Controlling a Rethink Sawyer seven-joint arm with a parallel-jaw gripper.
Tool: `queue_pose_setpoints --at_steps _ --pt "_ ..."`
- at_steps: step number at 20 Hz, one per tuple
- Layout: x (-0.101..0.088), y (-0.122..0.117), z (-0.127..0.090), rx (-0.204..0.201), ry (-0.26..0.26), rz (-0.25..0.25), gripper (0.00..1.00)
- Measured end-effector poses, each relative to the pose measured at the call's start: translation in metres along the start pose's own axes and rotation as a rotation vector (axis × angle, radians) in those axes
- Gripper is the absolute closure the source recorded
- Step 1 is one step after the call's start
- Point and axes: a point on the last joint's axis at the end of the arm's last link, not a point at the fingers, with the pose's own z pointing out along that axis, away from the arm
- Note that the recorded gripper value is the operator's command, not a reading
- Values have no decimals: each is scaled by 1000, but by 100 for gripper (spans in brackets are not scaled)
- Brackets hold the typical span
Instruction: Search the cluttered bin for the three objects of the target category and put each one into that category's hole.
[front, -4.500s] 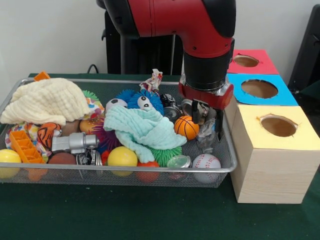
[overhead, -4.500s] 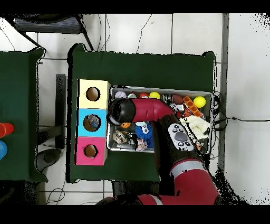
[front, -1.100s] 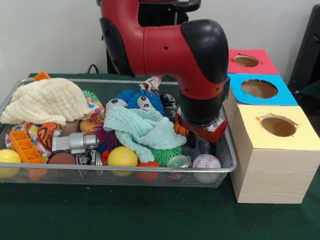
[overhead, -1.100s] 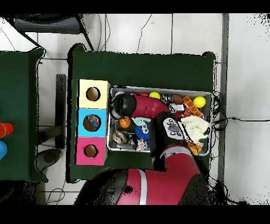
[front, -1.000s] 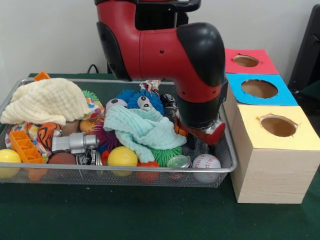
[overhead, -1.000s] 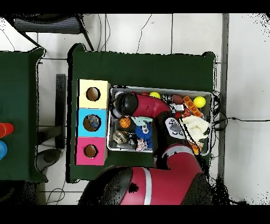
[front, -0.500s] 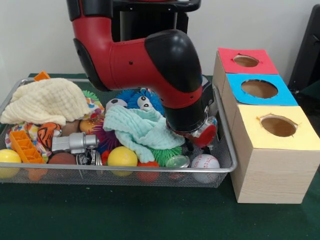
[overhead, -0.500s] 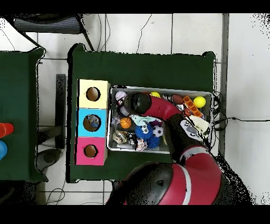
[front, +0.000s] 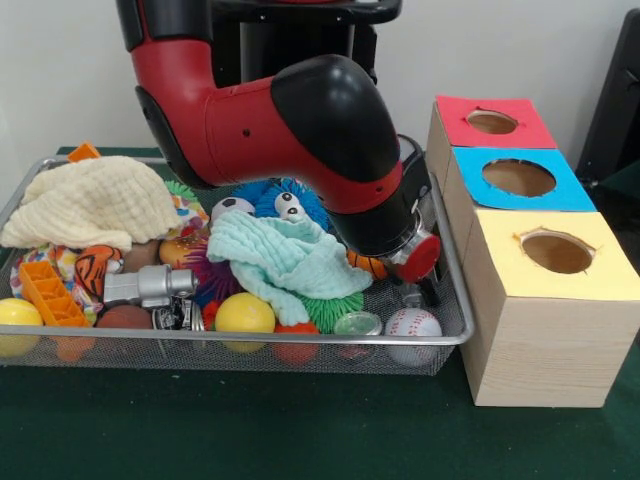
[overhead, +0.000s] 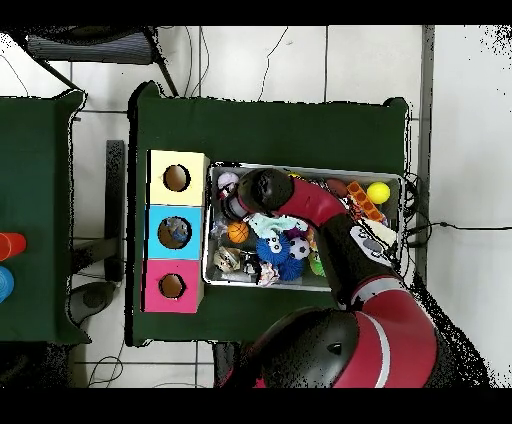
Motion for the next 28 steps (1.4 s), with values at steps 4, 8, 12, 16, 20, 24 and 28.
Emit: queue_pose_setpoints --at_steps 4,8,12,16,20,24,28 --pt "0 1 -4 -6 16 2 0" --pt "-1 6 -10 -28 22 3 0" --pt "-1 7 -10 -27 19 0 0" --pt "-1 9 -9 -13 -2 -17 0" --pt "-1 11 -5 9 -30 -40 0" --pt "0 13 -2 46 -75 -77 0" --pt "7 9 4 110 -90 -111 0"
